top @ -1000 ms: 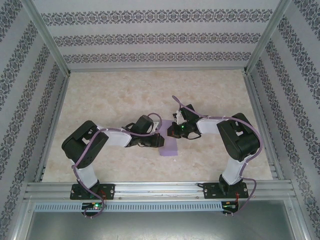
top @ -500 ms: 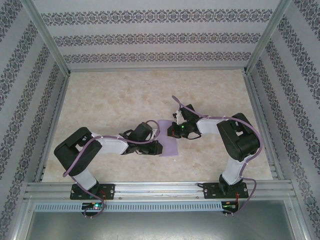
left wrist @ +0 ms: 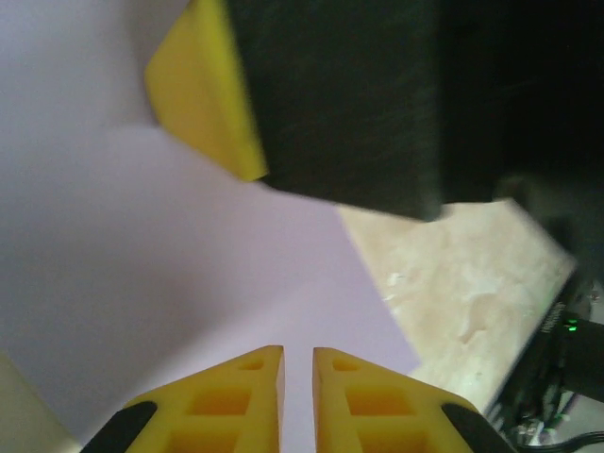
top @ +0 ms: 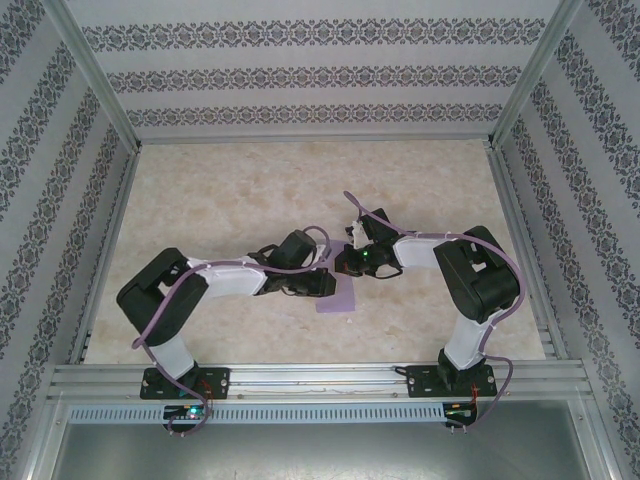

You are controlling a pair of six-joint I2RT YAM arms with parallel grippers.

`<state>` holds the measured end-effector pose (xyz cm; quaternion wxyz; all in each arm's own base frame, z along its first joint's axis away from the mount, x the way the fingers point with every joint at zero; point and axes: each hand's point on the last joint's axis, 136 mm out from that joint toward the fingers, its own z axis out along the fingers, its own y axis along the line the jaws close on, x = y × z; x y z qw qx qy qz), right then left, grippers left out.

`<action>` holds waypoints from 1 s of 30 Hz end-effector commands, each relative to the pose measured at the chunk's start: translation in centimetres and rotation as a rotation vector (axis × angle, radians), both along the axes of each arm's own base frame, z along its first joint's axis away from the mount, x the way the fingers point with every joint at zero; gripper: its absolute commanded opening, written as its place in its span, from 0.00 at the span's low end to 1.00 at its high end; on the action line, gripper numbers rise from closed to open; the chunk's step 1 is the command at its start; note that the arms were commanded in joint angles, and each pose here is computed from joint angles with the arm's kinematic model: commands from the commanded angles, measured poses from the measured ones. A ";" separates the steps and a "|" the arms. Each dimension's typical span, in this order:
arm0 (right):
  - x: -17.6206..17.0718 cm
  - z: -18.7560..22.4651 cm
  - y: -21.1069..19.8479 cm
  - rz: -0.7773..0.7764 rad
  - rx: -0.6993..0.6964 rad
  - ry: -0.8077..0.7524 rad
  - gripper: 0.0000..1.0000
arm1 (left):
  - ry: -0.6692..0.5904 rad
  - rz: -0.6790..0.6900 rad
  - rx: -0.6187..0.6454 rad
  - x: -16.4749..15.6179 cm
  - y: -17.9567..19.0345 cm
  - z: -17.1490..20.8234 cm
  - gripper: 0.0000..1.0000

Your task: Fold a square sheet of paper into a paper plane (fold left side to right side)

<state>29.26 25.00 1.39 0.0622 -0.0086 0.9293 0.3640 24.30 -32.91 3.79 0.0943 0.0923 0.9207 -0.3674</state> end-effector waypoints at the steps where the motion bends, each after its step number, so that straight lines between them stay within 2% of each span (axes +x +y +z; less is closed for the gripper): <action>1: -1.9 -3.6 -2.8 -0.026 -0.151 0.080 0.00 | 0.044 -0.008 0.017 -0.9 0.7 -1.9 0.15; 10: -2.1 -3.8 -3.2 -0.027 -0.169 0.088 0.00 | 0.123 -0.008 0.069 -4.8 2.4 -4.0 0.15; 18: -2.1 -3.7 -3.1 -0.017 -0.160 0.082 0.00 | 0.156 -0.010 0.095 -8.0 3.4 -4.5 0.15; 22: -2.1 -3.5 -3.0 -0.011 -0.153 0.077 0.00 | 0.117 -0.004 0.062 -7.6 3.1 -2.5 0.15; 25: -2.1 -3.1 -2.8 -0.007 -0.142 0.068 0.00 | 0.045 -0.005 0.024 -6.4 2.7 0.7 0.15; 30: -2.1 -2.7 -2.6 -0.002 -0.137 0.056 0.00 | -0.069 0.044 -0.012 -3.0 3.7 4.8 0.16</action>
